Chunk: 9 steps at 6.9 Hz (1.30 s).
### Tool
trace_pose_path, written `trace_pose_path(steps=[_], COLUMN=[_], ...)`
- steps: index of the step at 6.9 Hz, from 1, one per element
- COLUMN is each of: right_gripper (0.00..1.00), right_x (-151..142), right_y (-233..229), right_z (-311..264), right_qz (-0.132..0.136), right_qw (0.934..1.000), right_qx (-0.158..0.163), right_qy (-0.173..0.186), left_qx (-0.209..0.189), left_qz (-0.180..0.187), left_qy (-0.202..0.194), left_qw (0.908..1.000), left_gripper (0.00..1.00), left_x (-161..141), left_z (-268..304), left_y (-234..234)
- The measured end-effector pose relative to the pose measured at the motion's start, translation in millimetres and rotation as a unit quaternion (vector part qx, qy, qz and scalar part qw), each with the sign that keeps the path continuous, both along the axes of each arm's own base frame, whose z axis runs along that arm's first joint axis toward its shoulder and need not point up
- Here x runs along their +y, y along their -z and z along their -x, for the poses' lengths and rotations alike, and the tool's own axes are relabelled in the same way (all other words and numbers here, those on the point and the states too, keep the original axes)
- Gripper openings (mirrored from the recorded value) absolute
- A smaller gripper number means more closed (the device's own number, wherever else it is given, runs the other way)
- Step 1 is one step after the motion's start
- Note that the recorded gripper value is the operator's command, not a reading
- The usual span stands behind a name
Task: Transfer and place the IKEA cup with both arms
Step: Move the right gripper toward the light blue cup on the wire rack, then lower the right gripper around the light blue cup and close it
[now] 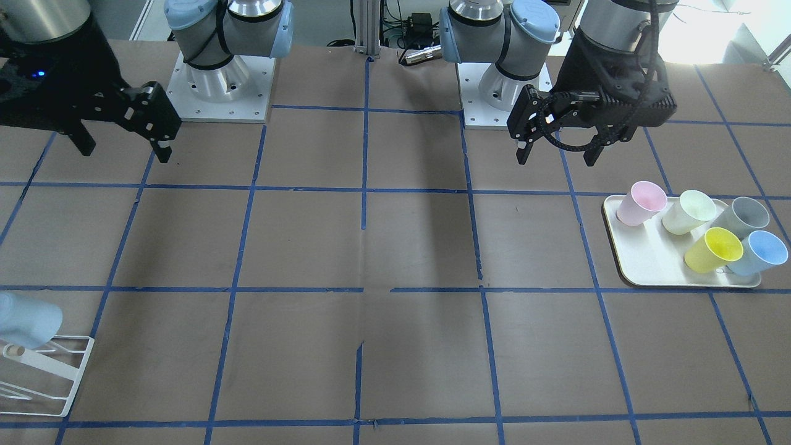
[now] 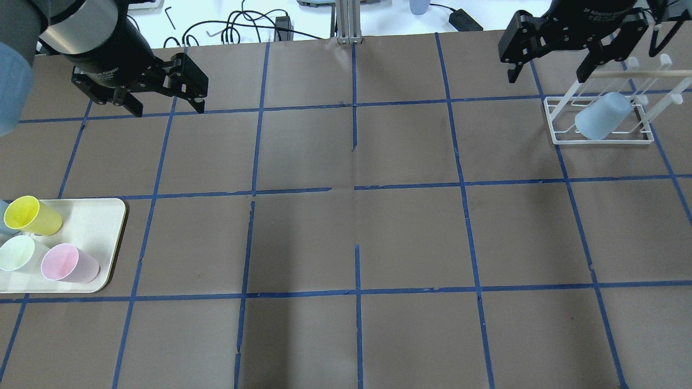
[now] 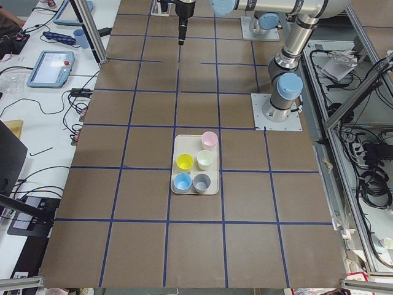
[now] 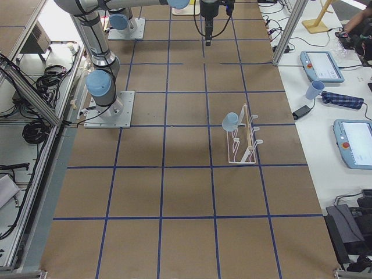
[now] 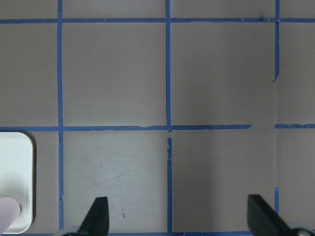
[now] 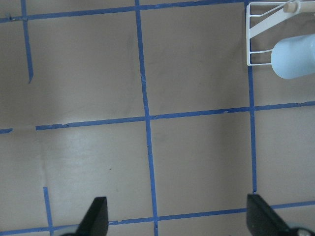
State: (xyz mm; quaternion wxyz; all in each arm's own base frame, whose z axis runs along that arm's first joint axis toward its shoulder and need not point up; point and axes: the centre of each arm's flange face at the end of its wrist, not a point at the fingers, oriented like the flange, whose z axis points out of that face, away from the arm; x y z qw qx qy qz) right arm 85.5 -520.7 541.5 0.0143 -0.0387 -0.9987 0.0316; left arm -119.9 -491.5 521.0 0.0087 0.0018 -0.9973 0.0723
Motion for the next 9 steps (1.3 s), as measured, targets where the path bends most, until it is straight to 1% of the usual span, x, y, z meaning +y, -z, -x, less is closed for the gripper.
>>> trace_pose_path(steps=[2, 4, 5, 6, 7, 8, 9], right_gripper=[1.0, 1.0, 1.0, 1.0, 1.0, 1.0, 1.0], right_x=[-7.6, -8.5, -10.0, -13.8, -20.2, -30.1, -41.4], right_y=[0.0, 3.7, 10.1, 14.6, 18.6, 29.5, 46.2], right_z=[67.1, 147.0, 180.2, 201.9, 214.4, 223.2, 230.8], right_qz=[0.001, 0.007, 0.006, 0.007, 0.007, 0.002, -0.004], right_qw=[0.9997, 0.9985, 0.9976, 0.9961, 0.9923, 0.9866, 0.9813], right_qx=[-0.01, -0.034, -0.042, -0.046, -0.047, -0.047, -0.049], right_qy=[-0.022, -0.044, -0.055, -0.075, -0.114, -0.156, -0.186], left_qx=[0.001, 0.001, 0.001, 0.001, 0.0, 0.0, 0.0], left_qz=[-0.002, -0.002, -0.001, -0.001, -0.001, -0.001, -0.001], left_qy=[0.001, 0.0, 0.0, 0.0, 0.0, 0.0, 0.0], left_qw=[1.0, 1.0, 1.0, 1.0, 1.0, 1.0, 1.0], left_gripper=[1.0, 1.0, 1.0, 1.0, 1.0, 1.0, 1.0], left_x=[0.6, 0.4, 0.4, 0.4, 0.4, 0.4, 0.3], left_z=[0.6, 0.0, 0.0, 0.1, 0.0, 0.0, -0.1], left_y=[0.7, 0.3, 0.1, 0.0, 0.0, 0.0, 0.0])
